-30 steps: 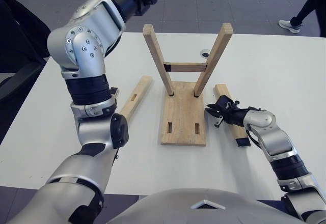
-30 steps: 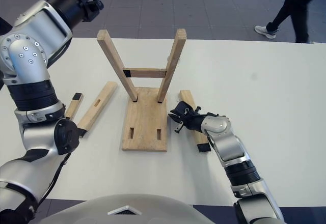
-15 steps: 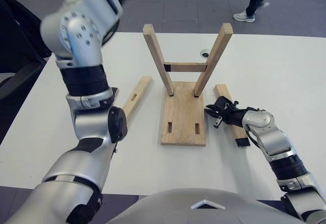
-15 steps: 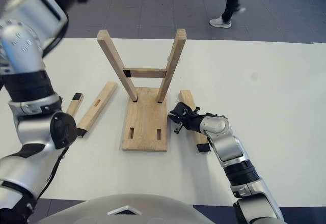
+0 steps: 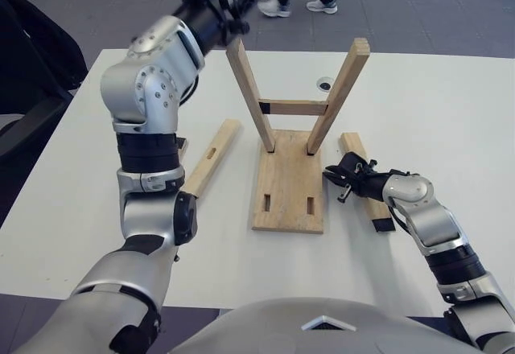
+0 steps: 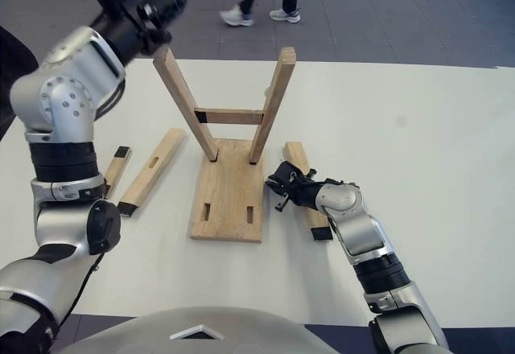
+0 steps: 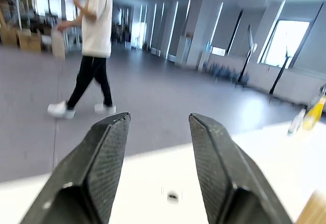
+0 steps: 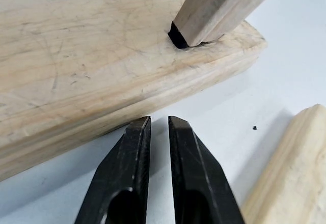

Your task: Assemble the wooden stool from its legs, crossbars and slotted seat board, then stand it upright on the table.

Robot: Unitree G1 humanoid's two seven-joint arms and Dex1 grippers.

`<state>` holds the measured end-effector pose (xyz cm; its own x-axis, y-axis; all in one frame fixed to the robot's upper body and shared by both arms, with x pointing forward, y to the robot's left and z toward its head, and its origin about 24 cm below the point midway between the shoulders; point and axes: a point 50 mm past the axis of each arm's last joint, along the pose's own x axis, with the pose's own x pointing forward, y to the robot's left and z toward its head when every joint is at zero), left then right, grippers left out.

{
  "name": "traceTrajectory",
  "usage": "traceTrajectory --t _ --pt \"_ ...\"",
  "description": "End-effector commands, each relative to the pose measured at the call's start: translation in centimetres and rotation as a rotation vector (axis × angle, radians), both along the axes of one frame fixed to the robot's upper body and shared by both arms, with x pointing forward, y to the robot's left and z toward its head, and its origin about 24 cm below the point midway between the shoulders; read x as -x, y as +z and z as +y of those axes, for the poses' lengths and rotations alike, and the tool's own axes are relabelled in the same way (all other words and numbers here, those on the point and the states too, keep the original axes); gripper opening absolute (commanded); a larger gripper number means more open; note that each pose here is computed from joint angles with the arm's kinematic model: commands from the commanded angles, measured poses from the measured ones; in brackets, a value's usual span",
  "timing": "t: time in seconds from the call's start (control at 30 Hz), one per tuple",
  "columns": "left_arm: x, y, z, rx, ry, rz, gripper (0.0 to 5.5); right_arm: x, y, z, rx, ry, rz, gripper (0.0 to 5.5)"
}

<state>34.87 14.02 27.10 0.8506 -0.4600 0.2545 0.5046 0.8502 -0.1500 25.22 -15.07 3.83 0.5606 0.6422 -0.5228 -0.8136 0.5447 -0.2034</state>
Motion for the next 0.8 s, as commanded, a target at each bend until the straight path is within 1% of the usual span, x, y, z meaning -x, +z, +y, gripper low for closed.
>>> traceTrajectory --t 0.03,0.1,0.17,0.23,0.3,0.4,0.53,0.57,0.6,0.7,0.77,0.8 --pt "2.0 2.8 1.7 0.039 0.05 -0.161 2.16 -0.5 0.8 -0.8 0.002 -0.033 -0.036 0.61" --pt "2.7 1.8 3.7 0.026 0.125 -0.162 2.16 -0.7 2.0 -0.8 -0.067 -0.096 -0.088 0.61" --pt "3.4 -0.5 5.8 -0.027 0.22 -0.122 2.16 -0.7 3.6 -0.7 -0.187 -0.193 -0.141 0.61" --pt "4.3 -2.9 7.2 -0.065 0.279 -0.079 2.16 -0.3 4.9 -1.0 -0.278 -0.286 -0.179 0.61" --pt "5.8 -5.7 7.8 -0.102 0.305 -0.034 2.16 0.2 5.4 -1.1 -0.322 -0.374 -0.202 0.61" --pt "7.8 -9.3 7.4 -0.152 0.305 0.032 2.16 0.6 5.1 -1.3 -0.323 -0.47 -0.225 0.61" --pt "10.2 -15.3 6.2 -0.225 0.31 0.174 2.14 0.3 4.4 -1.6 -0.293 -0.584 -0.289 1.37" --pt "10.7 -16.6 6.1 -0.232 0.319 0.202 2.14 0.1 4.1 -1.8 -0.28 -0.612 -0.305 1.47" --pt "11.3 -18.0 5.9 -0.257 0.323 0.227 2.14 0.0 4.0 -2.0 -0.276 -0.634 -0.315 1.72" --pt "12.4 -20.3 5.9 -0.283 0.365 0.257 2.14 -0.1 4.0 -1.9 -0.276 -0.656 -0.339 2.28" --pt "12.8 -20.9 6.2 -0.313 0.397 0.241 2.14 -0.2 4.0 -1.8 -0.274 -0.65 -0.346 2.69" --pt "13.1 -21.1 6.7 -0.35 0.422 0.227 2.14 -0.3 4.0 -1.7 -0.27 -0.642 -0.345 2.69"
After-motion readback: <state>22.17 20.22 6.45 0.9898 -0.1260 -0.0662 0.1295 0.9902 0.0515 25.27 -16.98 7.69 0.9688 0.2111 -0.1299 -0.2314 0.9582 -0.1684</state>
